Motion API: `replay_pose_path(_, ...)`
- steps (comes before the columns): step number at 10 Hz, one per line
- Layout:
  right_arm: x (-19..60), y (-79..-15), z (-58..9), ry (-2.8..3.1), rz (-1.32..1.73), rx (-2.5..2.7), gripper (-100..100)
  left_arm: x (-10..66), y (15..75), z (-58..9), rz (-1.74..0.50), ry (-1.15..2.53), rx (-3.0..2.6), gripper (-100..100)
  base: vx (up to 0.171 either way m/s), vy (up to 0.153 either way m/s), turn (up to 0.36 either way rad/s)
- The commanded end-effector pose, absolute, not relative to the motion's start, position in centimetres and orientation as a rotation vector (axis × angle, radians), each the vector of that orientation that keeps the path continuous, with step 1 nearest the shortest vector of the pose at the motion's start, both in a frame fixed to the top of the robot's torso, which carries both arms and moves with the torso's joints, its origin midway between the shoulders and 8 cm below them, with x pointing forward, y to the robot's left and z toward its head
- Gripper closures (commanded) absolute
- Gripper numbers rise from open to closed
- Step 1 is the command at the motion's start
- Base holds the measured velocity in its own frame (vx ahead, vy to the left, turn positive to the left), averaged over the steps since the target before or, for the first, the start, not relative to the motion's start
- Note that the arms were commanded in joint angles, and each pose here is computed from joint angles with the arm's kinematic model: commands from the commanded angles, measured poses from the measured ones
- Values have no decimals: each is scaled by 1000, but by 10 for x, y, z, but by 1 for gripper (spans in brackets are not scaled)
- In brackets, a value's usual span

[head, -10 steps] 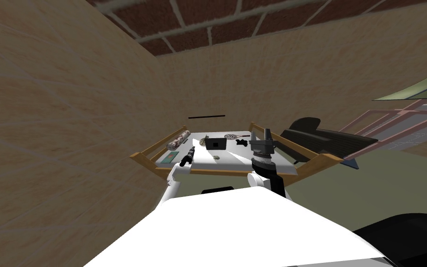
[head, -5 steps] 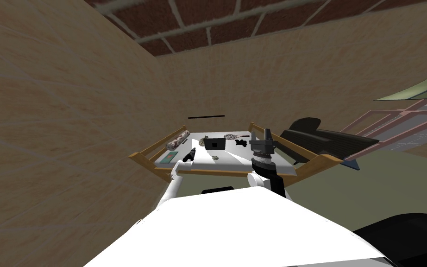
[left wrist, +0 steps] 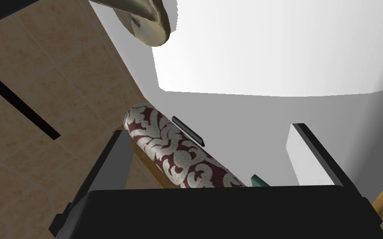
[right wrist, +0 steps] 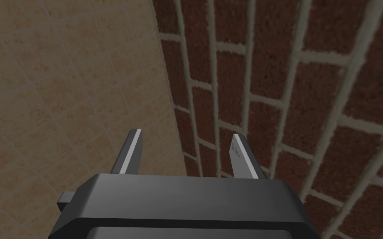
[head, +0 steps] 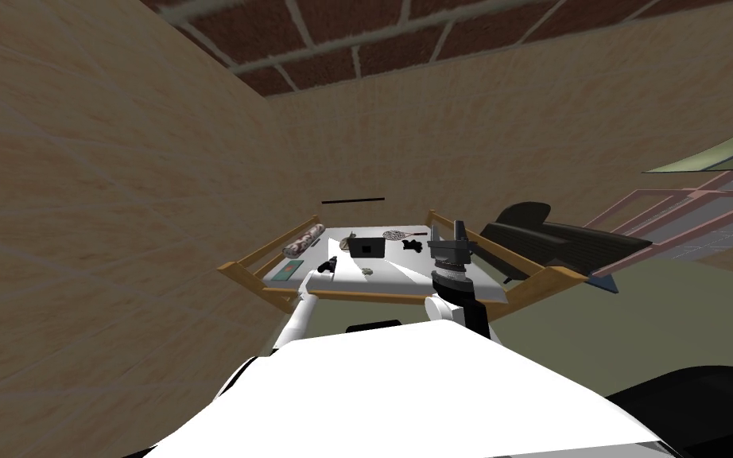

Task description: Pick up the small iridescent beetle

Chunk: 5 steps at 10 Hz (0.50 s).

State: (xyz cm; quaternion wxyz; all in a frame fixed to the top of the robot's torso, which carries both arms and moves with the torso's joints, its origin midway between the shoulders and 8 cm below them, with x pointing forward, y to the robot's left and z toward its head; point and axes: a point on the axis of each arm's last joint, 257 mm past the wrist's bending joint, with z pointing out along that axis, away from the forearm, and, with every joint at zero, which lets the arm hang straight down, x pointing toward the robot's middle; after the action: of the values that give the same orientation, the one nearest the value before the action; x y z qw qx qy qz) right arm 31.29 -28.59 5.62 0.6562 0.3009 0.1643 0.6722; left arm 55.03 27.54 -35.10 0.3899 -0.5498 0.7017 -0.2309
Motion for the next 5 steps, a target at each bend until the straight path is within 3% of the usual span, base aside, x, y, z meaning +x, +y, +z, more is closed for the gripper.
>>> replay_pose_path(1,313,-286,56,372,1523,682,0,549,273,-364,-555,1818,-1452,-100,12,-67,4)
replay_pose_path(5,313,-286,56,372,1523,682,0,541,266,-389,-485,1885,-1557,-100,14,-52,3)
